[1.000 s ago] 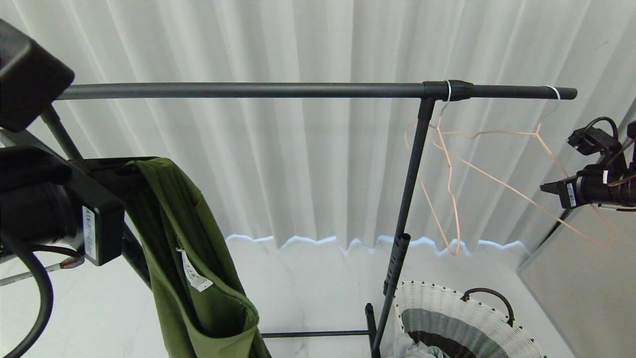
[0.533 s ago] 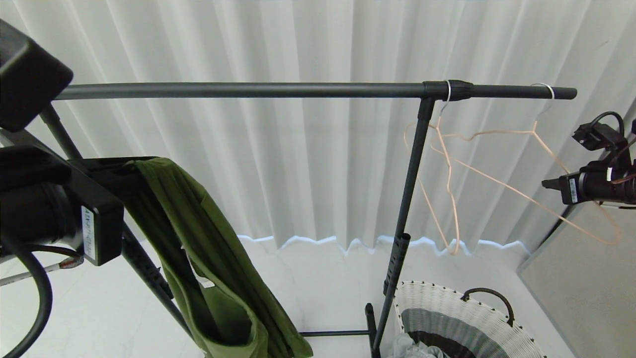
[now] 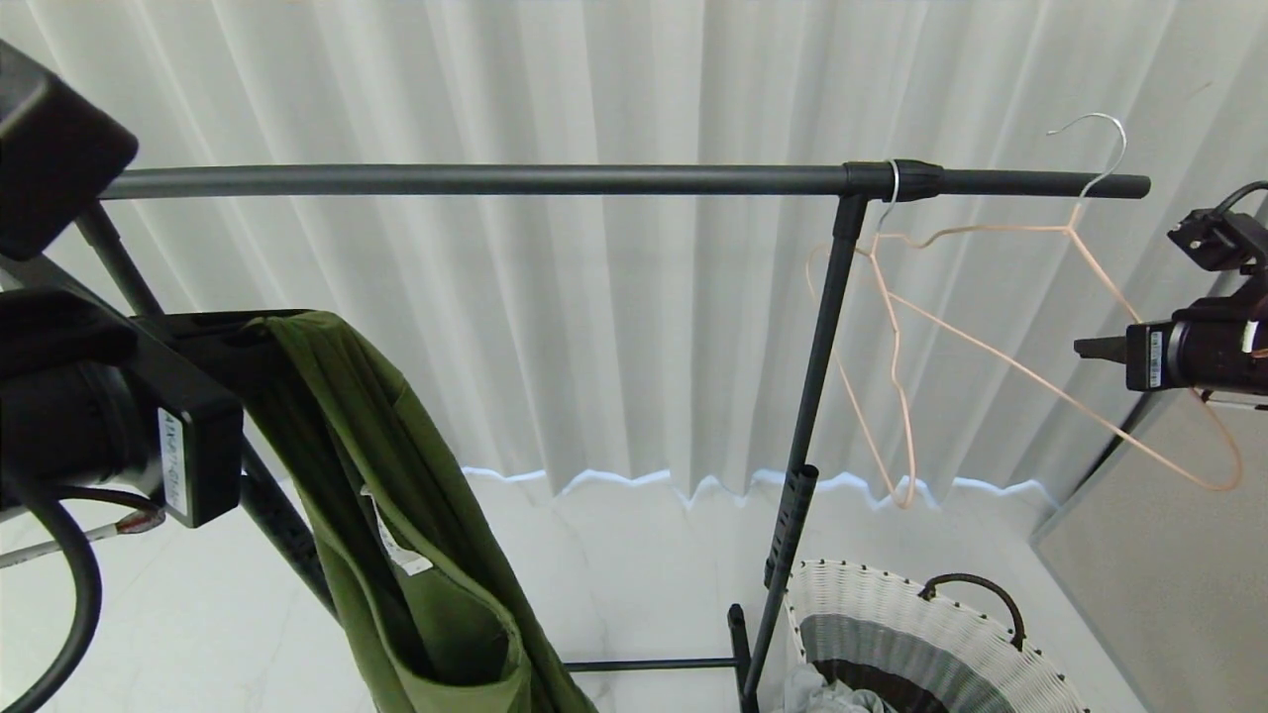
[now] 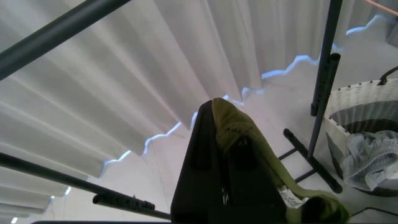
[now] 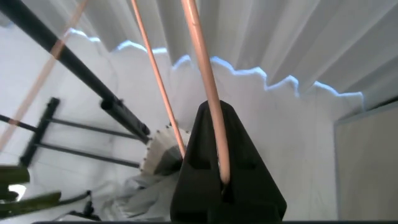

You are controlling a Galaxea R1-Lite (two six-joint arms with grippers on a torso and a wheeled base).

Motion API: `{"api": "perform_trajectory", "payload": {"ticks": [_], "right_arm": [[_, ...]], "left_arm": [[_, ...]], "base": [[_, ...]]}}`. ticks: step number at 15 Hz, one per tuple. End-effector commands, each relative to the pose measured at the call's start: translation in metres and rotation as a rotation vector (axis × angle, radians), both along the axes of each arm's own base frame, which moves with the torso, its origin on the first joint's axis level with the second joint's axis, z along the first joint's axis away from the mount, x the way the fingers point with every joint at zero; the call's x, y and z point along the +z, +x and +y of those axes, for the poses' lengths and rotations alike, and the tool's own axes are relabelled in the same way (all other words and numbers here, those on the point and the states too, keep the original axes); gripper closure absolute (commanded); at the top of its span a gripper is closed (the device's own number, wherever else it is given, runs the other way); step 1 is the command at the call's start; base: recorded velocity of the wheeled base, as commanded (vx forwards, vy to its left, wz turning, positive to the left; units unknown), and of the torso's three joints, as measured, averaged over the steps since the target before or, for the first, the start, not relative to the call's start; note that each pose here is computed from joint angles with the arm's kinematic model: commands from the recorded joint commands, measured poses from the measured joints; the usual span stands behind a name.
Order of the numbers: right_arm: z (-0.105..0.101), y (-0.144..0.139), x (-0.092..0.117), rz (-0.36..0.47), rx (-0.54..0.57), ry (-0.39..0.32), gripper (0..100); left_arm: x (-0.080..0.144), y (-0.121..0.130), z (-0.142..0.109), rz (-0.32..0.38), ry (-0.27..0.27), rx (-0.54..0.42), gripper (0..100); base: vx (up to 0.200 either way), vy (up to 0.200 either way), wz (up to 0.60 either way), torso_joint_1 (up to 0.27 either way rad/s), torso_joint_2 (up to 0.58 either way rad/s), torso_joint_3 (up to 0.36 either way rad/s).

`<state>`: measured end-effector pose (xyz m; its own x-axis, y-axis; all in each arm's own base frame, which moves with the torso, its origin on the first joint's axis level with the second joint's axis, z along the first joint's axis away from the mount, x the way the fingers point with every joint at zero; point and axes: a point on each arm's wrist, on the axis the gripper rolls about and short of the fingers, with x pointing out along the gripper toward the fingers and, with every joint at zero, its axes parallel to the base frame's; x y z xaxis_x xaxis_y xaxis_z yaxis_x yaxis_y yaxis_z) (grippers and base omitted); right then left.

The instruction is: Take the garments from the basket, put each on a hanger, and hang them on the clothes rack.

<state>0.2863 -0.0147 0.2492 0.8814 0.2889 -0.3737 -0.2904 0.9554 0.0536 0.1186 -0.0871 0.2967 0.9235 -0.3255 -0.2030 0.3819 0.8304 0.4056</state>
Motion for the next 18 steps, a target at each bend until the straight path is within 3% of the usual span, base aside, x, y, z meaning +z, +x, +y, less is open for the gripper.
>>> {"api": "perform_trajectory", "payload": {"ticks": [1, 4, 12, 18], "right_arm": [[0.004, -0.012, 0.009, -0.024, -0.003, -0.001, 100], [0.003, -0.036, 0.012, 0.024, -0.078, -0.028, 100], [0.004, -0.068, 0.008, 0.032, -0.279, -0.13, 100], [0.006, -0.088, 0.002, 0.03, -0.291, -0.143, 100]], "left_arm": [[-0.001, -0.001, 0.001, 0.001, 0.001, 0.001, 100], [-0.006, 0.002, -0.001, 0.004, 0.005, 0.004, 100], [-0.021, 0.006, -0.004, 0.032, 0.042, 0.007, 100], [-0.023, 0.007, -0.004, 0.037, 0.049, 0.009, 100]], "base": [[0.0, 0.0, 0.0, 0.0, 0.0, 0.0], [0.0, 0.0, 0.0, 0.0, 0.0, 0.0], [0.0, 0.0, 0.0, 0.0, 0.0, 0.0], [-0.2, 0.0, 0.0, 0.002, 0.0, 0.002]]}}
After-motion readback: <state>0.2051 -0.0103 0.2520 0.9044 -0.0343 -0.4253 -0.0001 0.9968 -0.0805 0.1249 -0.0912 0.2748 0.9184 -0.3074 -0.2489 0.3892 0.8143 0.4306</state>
